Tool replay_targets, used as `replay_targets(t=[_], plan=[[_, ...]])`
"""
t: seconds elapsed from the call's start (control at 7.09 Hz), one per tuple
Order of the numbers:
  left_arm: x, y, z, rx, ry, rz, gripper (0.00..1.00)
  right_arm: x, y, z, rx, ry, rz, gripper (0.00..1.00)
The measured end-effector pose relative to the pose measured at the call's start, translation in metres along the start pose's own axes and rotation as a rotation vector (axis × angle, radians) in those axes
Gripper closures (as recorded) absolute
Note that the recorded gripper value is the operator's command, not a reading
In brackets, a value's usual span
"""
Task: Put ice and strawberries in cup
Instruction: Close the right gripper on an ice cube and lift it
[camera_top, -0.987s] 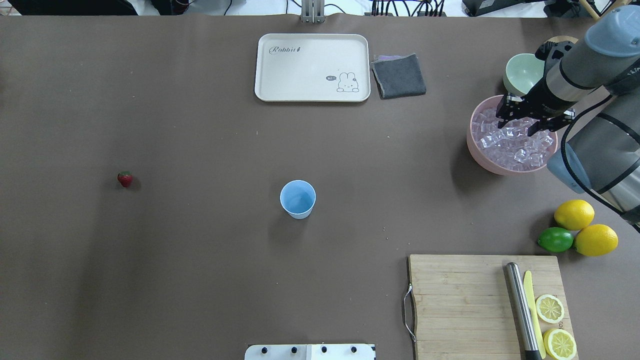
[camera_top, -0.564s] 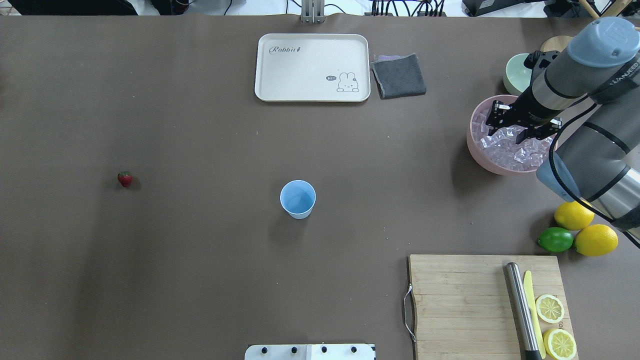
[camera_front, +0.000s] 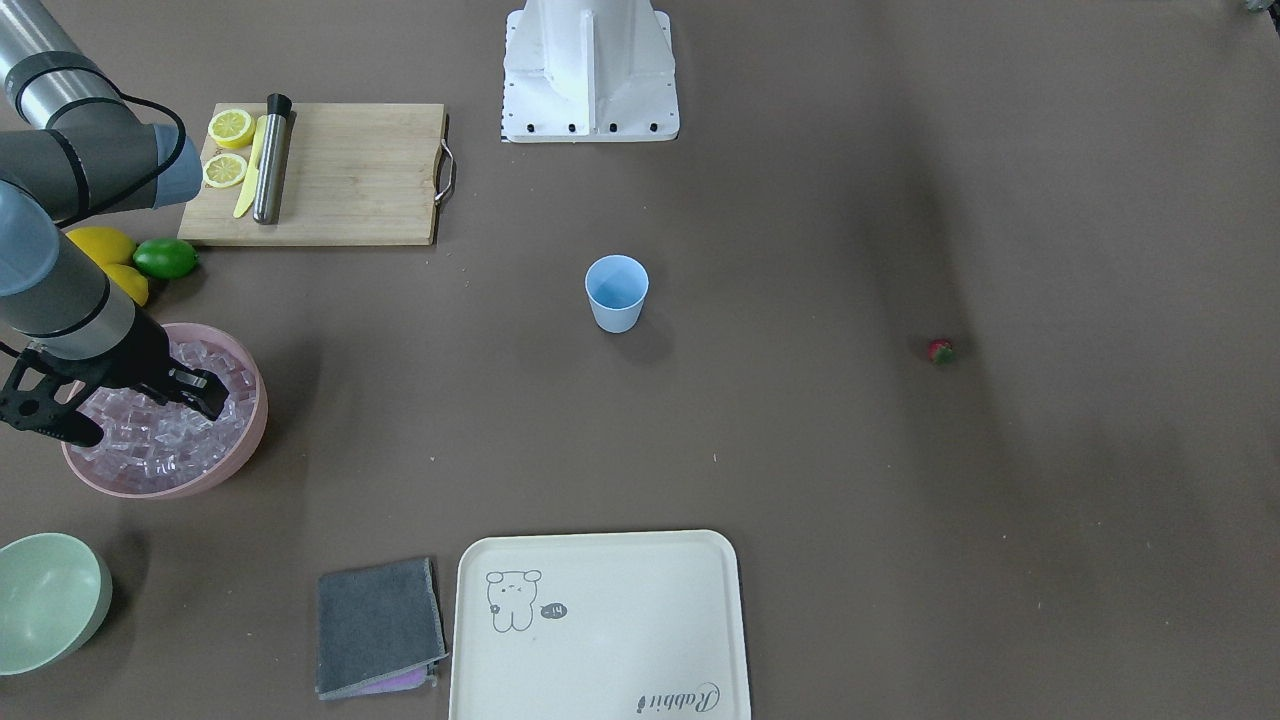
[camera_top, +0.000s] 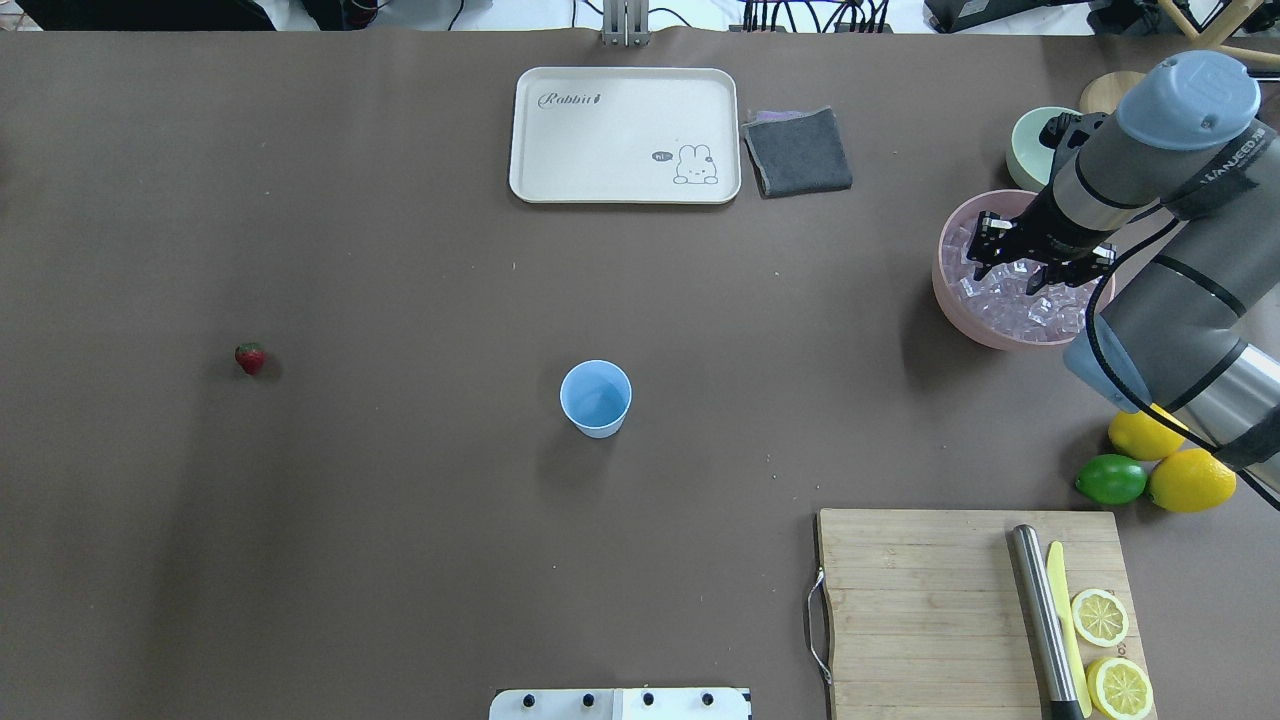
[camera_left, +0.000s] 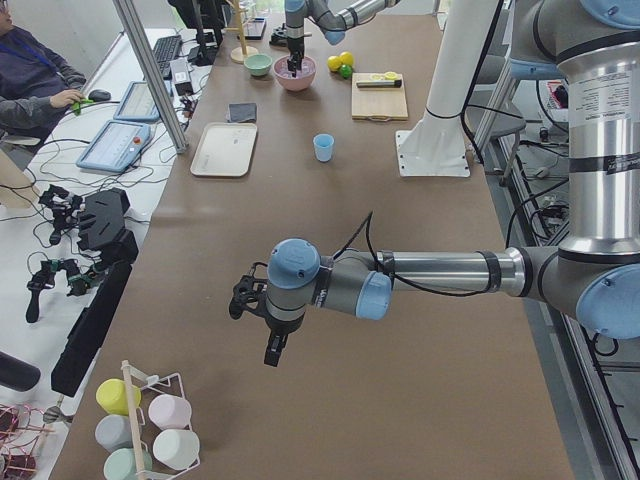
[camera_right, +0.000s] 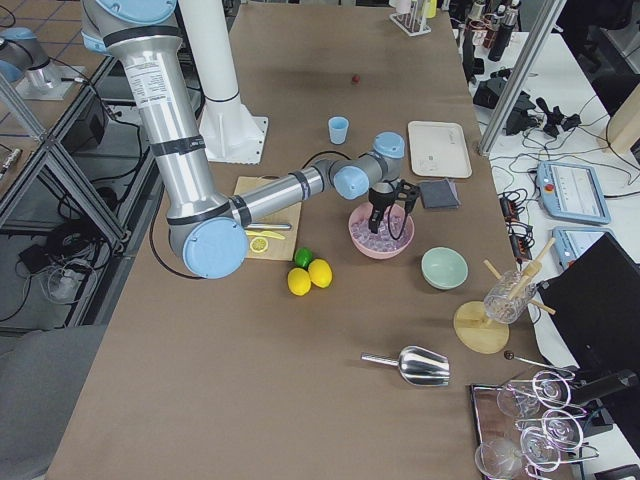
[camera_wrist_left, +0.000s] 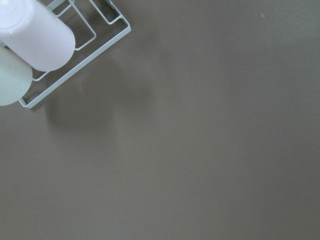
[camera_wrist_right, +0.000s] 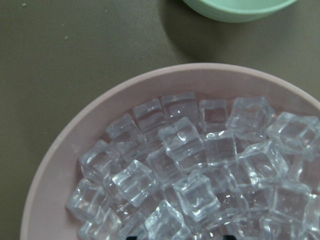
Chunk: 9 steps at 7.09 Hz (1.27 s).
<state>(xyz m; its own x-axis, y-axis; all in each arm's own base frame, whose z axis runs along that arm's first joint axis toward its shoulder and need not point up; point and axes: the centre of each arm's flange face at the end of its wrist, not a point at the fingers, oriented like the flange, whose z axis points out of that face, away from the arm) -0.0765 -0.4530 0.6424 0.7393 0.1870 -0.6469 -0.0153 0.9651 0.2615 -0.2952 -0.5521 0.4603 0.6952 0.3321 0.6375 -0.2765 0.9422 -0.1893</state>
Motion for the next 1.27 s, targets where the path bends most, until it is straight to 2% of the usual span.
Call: replay_targets(t=[0.42, 0.56, 0.71, 0.85, 0.99, 1.27], plan=[[-0.0013, 0.0008, 0.0012, -0.002, 0.0, -0.001, 0.02, 0.0005, 0.0004, 0.0031, -0.003, 0.005, -0.006, 0.37], [-0.0012, 0.0006, 0.0011, -0.002, 0.0, -0.001, 0.02, 0.0022, 0.0002, 0.0051, -0.005, 0.009, -0.008, 0.42], [-0.0012, 0.0006, 0.0011, -0.002, 0.0, -0.001, 0.02, 0.0043, -0.0003, 0.0083, -0.008, 0.015, -0.007, 0.54], [-0.0012, 0.0003, 0.001, -0.002, 0.0, -0.001, 0.02, 0.0049, -0.0008, 0.01, -0.01, 0.018, -0.006, 0.86], [-0.001, -0.0001, 0.0008, -0.001, 0.0, 0.0, 0.02, 0.004, -0.0008, 0.0098, -0.01, 0.017, -0.007, 1.0], [-0.0007, -0.0008, 0.0004, 0.0, 0.0, 0.0, 0.02, -0.0012, -0.0007, 0.0033, -0.007, 0.002, -0.016, 1.0]])
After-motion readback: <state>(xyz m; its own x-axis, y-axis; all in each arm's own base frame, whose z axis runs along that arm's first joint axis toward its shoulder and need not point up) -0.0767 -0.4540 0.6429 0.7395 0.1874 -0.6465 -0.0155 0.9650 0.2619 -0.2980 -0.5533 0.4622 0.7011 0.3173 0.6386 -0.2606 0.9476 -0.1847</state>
